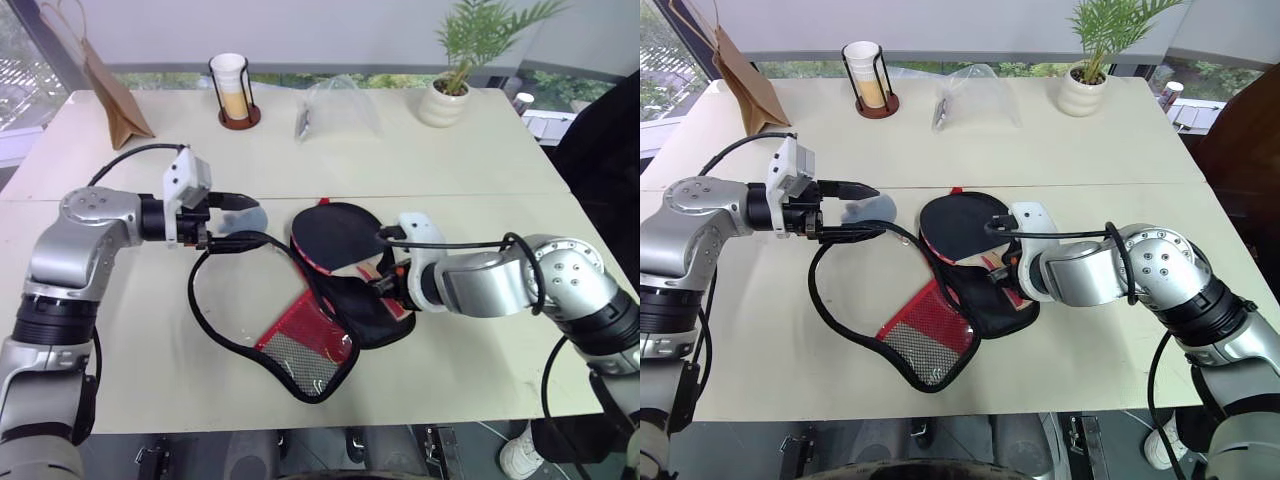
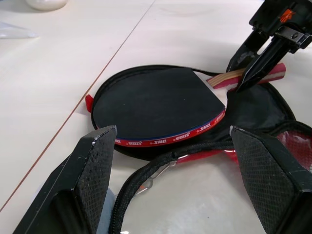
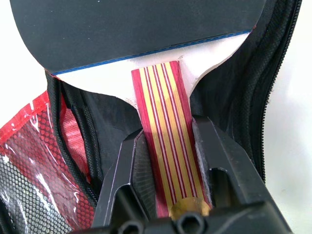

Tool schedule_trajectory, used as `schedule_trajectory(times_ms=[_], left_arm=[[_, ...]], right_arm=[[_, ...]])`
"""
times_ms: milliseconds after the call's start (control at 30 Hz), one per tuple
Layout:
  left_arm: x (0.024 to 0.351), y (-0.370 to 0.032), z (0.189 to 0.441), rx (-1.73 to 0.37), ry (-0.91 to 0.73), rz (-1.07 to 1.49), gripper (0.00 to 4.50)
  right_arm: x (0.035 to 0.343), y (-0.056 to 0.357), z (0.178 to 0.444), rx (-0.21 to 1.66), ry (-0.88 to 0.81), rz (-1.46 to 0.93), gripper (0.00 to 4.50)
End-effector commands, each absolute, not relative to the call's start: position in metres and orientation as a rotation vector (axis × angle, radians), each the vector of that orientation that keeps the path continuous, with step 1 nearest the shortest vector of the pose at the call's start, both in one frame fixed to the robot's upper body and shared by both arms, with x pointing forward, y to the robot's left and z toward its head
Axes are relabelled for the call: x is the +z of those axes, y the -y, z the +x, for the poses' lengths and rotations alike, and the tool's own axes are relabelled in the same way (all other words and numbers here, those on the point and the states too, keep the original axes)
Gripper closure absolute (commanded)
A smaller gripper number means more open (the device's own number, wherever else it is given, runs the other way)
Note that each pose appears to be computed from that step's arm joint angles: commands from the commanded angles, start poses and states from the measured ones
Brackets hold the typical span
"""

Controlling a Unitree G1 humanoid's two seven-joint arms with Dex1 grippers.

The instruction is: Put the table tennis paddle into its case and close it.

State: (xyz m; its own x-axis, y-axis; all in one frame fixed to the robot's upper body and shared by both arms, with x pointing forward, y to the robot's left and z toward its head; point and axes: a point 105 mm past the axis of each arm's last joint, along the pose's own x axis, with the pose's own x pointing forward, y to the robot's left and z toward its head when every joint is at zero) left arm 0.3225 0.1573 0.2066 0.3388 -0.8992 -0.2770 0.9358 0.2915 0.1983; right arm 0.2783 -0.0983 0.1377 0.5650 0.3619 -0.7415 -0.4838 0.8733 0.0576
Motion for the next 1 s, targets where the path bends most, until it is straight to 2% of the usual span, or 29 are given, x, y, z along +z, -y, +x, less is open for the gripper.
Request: schedule_trajectory(times_ms=[33, 133, 167, 400, 567, 800, 1000], left_arm=[[0.218, -0.156, 0.319, -1.237, -0.07, 0.371, 0.65], [0.219, -0.157, 0.32, -1.237, -0.068, 0.372, 0.65], [0.219, -0.157, 0.32, -1.236, -0.068, 0.373, 0.65], [0.224, -0.162, 0.318, -1.235, -0.059, 0.365, 0.65], [0.225, -0.175, 0.311, -1.22, -0.082, 0.37, 0.65], [0.214, -0.219, 0.308, -1.11, -0.159, 0.413, 0.65], [0.193, -0.262, 0.323, -0.947, -0.148, 0.488, 0.65]], right_arm=[[0.147, 0.094, 0.277, 0.526, -0.799, -0.143, 1.71], [0.155, 0.089, 0.275, 0.582, -0.777, -0.139, 0.18], [0.161, 0.088, 0.275, 0.606, -0.76, -0.134, 0.04], [0.217, 0.093, 0.283, 0.729, -0.602, -0.11, 0.04], [0.243, 0.118, 0.291, 0.811, -0.439, -0.223, 0.04], [0.233, 0.142, 0.279, 1.058, -0.321, -0.428, 0.04], [0.228, 0.149, 0.28, 1.113, -0.257, -0.443, 0.04]])
